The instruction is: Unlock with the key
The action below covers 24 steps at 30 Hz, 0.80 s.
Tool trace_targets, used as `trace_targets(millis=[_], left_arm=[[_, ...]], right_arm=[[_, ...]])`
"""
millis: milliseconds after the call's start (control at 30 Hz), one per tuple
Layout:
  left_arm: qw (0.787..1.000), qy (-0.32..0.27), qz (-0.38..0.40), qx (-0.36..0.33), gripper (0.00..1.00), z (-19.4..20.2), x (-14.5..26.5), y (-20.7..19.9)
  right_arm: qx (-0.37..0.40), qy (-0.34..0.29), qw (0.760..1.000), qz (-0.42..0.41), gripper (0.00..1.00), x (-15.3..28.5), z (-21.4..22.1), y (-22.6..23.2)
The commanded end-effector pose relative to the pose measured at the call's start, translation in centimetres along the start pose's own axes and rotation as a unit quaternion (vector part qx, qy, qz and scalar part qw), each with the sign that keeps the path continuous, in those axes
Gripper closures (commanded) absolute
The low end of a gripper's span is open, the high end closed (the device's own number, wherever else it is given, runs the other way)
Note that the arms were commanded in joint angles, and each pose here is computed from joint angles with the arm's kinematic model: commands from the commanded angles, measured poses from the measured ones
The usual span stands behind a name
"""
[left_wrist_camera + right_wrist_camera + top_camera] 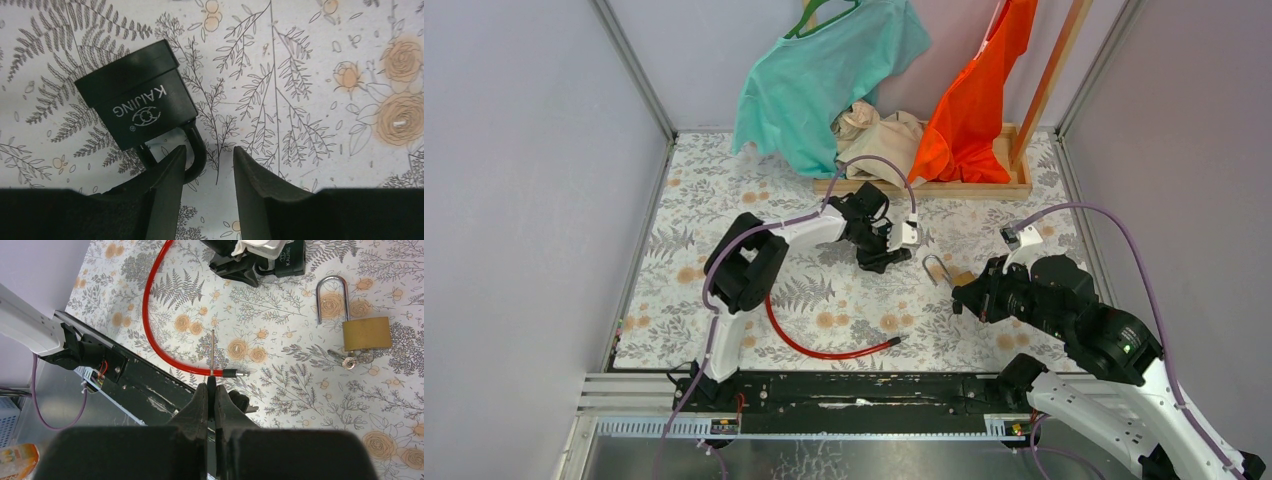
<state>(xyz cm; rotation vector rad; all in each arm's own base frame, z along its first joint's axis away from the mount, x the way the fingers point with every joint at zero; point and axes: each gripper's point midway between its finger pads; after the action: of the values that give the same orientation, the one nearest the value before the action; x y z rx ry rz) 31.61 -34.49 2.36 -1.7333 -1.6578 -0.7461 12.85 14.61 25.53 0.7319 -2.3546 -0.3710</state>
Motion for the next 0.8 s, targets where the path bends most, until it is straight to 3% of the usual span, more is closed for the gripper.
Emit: trace_targets(millis=[0,100,200,267,533,767], left_arm=[[1.000,0.004,-0.025,-0.018,0.55,-0.1,-0.7,1.4],[0.999,0.011,-0.030,-0.026,0.60,0.3,-0.4,1.0],[0.999,0.019,-0.036,-0.026,0.87,0.6,0.1,0.6],[0.999,0.020,-0.032,-0.023,0.99,0.8,0.8,-0.3],[0.998,0.045,-0.042,0.010,1.00,0.8,6.0,-4.2],[0.990,0.110,-0.049,0.078,1.00,1.1,10.6,-8.3]], right_arm=[[-0.006,-0.029,0.999,-0.023,1.00,0.8,-1.7,1.2],[-0.008,-0.030,0.999,-0.029,1.00,0.8,-1.7,1.4],[-0.008,-0.034,0.999,-0.033,1.00,0.8,-1.9,1.6],[-0.006,-0.035,0.999,-0.032,1.00,0.8,-1.9,1.6],[0.009,-0.036,0.998,-0.041,1.00,0.7,-2.4,2.0],[0.020,-0.036,0.998,-0.055,1.00,0.4,-2.7,2.6]])
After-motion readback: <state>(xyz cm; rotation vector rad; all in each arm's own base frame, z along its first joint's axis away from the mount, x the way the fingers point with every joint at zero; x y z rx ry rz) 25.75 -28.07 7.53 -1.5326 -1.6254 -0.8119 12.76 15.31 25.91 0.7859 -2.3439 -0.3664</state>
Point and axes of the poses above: each gripper's point midway between its finger pads, its own x axis back along the fingers, its own y axis along the line the jaws close on, z = x × y, and after that the axes turned 1 degree about x, right-handed
